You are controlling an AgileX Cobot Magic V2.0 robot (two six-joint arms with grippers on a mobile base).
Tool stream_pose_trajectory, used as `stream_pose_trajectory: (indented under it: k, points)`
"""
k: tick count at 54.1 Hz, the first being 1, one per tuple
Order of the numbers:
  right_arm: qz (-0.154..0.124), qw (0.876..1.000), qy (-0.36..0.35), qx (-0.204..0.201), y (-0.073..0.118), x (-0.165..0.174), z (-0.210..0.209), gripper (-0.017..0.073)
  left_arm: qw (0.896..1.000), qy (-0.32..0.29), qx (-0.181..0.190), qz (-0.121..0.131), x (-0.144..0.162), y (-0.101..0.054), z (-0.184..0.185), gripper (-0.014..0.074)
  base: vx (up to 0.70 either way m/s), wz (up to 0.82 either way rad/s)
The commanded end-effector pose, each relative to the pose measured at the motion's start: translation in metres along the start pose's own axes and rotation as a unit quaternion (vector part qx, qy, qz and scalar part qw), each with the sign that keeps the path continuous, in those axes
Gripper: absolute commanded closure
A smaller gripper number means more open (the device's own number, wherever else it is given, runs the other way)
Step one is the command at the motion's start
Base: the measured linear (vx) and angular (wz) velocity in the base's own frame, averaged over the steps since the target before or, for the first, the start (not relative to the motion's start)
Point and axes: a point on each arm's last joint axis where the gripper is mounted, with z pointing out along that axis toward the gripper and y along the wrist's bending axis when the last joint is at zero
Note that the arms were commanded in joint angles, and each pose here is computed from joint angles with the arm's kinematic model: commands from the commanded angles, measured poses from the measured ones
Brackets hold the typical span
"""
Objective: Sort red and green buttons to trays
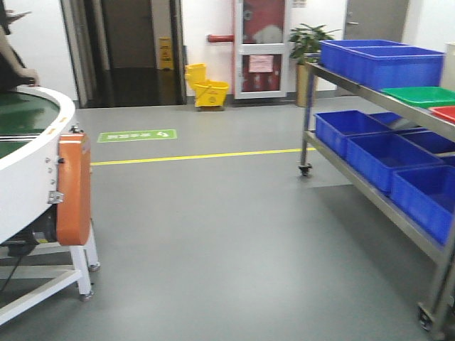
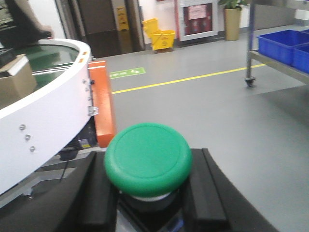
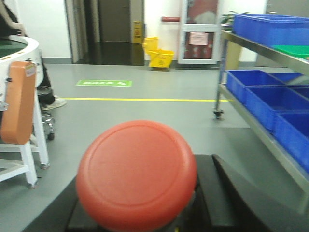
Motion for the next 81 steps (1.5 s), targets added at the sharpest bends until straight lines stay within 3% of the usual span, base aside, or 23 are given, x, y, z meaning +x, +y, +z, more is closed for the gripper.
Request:
stream_pose_trajectory:
  k: [1,81]
  points:
    - [-0.005,0.999,-0.042,-0.018,0.003,-0.0162,-0.001,0.0559,0.999,-0.049,0.019,-0.008,-0.016,-0.0029,-0.0015,0.0591,0.37,0.37]
    - [-0.005,0.999,-0.034,-0.015,0.0023,-0.0144,0.0007,0.0559,0.999,-0.046,0.019,-0.008,-0.0155,-0.003,-0.0003,0.0591,0.58,-0.02]
